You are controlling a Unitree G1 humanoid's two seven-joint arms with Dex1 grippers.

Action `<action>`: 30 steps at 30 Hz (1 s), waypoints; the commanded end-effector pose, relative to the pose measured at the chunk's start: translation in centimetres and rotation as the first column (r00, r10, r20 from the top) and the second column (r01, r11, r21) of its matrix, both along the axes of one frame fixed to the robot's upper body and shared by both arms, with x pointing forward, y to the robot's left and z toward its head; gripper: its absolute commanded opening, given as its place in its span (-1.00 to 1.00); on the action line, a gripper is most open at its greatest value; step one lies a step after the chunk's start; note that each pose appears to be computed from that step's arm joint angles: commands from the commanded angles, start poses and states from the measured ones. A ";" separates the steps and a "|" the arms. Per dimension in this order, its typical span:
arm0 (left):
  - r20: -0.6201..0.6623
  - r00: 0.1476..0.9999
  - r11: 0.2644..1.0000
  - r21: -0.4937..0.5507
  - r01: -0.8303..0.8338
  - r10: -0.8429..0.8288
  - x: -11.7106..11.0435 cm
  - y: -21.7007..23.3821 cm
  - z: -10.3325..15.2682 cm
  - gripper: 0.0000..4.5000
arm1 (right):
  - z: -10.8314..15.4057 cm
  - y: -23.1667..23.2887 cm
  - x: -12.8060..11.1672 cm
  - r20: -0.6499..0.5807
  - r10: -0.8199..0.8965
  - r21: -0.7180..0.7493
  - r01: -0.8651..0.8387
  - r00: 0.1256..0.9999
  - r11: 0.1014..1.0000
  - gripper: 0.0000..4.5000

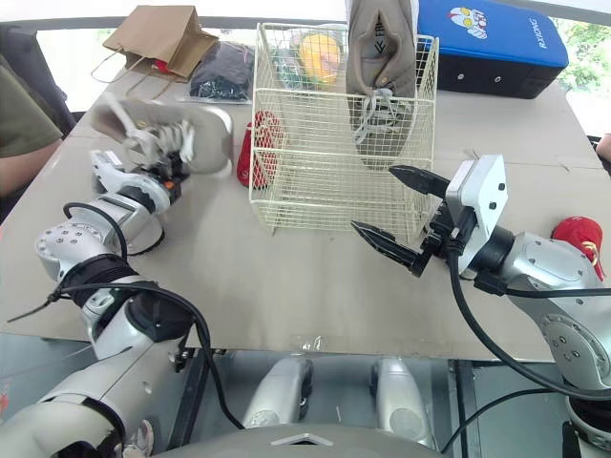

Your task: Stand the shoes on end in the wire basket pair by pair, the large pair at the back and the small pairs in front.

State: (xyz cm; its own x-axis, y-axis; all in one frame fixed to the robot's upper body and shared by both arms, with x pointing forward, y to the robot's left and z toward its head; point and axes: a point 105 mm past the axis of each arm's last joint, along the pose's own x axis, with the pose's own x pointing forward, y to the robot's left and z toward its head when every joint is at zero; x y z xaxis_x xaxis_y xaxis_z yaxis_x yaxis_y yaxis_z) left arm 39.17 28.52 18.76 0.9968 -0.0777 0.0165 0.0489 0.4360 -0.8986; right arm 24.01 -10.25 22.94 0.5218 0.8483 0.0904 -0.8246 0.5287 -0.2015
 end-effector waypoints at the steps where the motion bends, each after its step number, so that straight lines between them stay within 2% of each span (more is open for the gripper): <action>1: 0.377 0.906 0.967 0.082 -0.240 0.193 -2.2 2.0 12.3 -0.71 | 1.4 -0.3 -0.7 0.057 -0.009 0.024 0.008 0.998 1.000 0.99; 3: 0.526 0.843 0.939 0.221 -0.262 0.111 -2.8 -0.6 17.3 -0.71 | 1.5 -0.4 -0.7 0.058 -0.018 0.040 0.015 0.998 0.999 0.99; 5: 0.636 0.771 0.895 0.367 -0.252 -0.044 -3.0 -4.6 20.6 -0.71 | 1.6 -0.5 -0.6 0.066 -0.031 0.045 0.028 0.997 0.999 0.99; 9: 0.732 0.633 0.784 0.538 -0.309 -0.252 -2.7 -10.9 23.6 -0.71 | 2.0 -1.0 -0.6 0.089 -0.086 0.060 0.081 0.992 0.995 0.99; 12: 0.748 0.559 0.624 0.637 -0.453 -0.358 -1.8 -14.1 24.1 -0.71 | 2.3 -1.4 -0.7 0.107 -0.136 0.071 0.129 0.985 0.989 0.99; 14: 0.743 0.541 0.517 0.666 -0.538 -0.394 -0.8 -15.4 23.7 -0.71 | 2.4 -1.6 -1.0 0.117 -0.170 0.077 0.161 0.979 0.984 0.99; 18: 0.735 0.526 0.375 0.674 -0.636 -0.429 0.7 -16.6 22.6 -0.71 | 2.6 -2.1 -1.6 0.137 -0.231 0.078 0.222 0.963 0.972 0.99; 22: 0.649 0.570 0.212 0.733 -0.647 -0.504 2.0 -17.8 19.3 -0.71 | 2.9 -2.9 -2.2 0.152 -0.300 0.092 0.289 0.942 0.953 0.99; 26: 0.552 0.555 0.124 0.769 -0.627 -0.622 1.7 -20.1 13.8 -0.71 | 2.6 -3.2 -2.3 0.144 -0.319 0.087 0.309 0.937 0.947 0.99; 28: 0.520 0.607 0.136 0.815 -0.563 -0.600 2.3 -19.6 11.8 -0.71 | 2.6 -3.2 -2.3 0.145 -0.322 0.088 0.312 0.936 0.946 0.99; 30: 0.506 0.656 0.158 0.842 -0.516 -0.560 2.7 -18.6 10.9 -0.71 | 2.7 -3.2 -2.3 0.146 -0.322 0.089 0.312 0.935 0.946 0.99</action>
